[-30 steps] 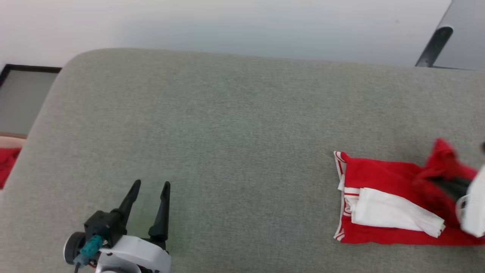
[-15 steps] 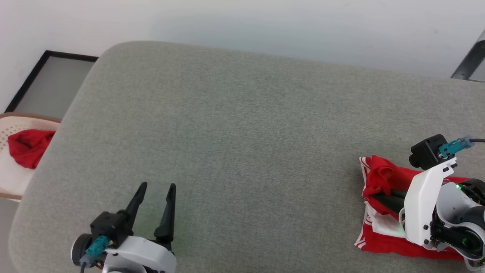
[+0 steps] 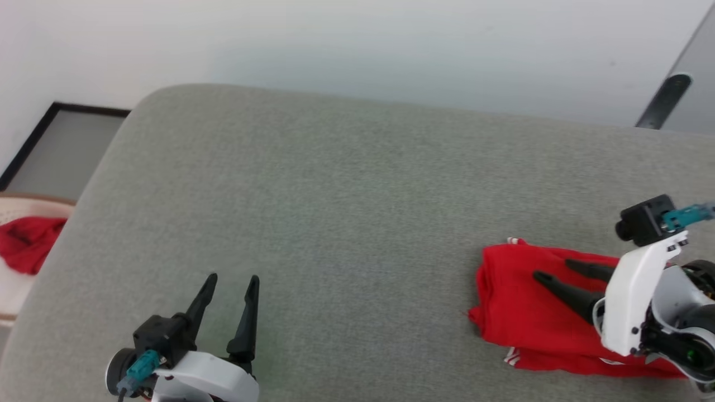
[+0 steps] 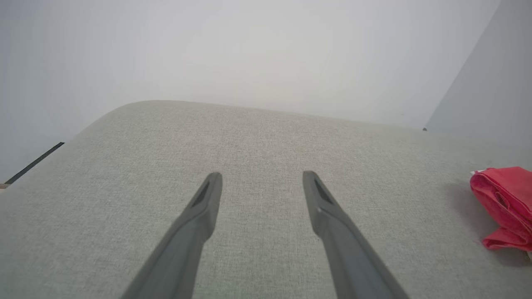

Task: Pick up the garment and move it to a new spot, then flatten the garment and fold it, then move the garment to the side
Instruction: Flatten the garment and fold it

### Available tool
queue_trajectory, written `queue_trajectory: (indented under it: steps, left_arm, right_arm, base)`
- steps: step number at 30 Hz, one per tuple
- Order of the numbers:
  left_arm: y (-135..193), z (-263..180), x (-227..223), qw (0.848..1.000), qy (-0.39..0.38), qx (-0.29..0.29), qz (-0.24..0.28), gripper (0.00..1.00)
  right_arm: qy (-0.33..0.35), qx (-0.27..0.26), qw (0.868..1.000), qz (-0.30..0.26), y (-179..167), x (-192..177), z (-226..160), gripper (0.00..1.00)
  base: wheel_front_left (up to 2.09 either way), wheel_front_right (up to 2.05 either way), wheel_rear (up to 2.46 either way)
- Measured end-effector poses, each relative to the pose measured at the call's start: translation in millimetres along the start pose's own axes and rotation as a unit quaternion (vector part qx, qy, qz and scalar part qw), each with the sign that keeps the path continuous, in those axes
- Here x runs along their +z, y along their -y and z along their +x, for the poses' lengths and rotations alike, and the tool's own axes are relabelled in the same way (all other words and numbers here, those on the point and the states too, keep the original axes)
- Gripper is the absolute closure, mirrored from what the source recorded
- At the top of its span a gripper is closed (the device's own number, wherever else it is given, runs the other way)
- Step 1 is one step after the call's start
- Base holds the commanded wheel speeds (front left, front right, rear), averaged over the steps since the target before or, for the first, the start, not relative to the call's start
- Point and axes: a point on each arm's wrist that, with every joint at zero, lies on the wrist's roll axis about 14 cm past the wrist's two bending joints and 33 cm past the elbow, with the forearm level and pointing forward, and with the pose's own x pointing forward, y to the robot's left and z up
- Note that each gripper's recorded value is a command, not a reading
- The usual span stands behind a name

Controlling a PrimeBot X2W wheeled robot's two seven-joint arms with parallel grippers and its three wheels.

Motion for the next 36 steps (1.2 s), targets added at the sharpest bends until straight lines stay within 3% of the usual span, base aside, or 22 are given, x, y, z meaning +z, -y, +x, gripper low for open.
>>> queue_trajectory:
  steps: [6, 16, 25, 36]
  left_arm:
    - [11.8, 7.0, 0.9, 1.0, 0.0, -0.025, -0.005, 0.0]
    - [19.8, 22.9, 10.1, 0.998, 0.005, -0.058, 0.017, 0.0]
    - [12.9, 14.4, 11.0, 0.998, 0.004, -0.057, 0.031, 0.0]
    - [-10.1, -20.7, 17.9, 0.999, 0.018, -0.009, 0.04, 0.0]
  right_arm:
    - [0.08, -0.06, 0.995, -0.003, 32.9, 15.6, -31.9, 0.0]
    - [0.204, -0.186, 0.961, 0.001, 96.6, 6.2, -96.6, 0.0]
    - [0.246, -0.229, 0.942, 0.018, 105.9, -25.5, -131.9, 0.0]
    - [0.26, -0.248, 0.933, 0.022, 100.2, -44.3, -154.0, 0.0]
  base:
    - [0.0, 0.0, 0.0]
    - [0.0, 0.0, 0.0]
    - [0.0, 0.0, 0.0]
    - [0.0, 0.0, 0.0]
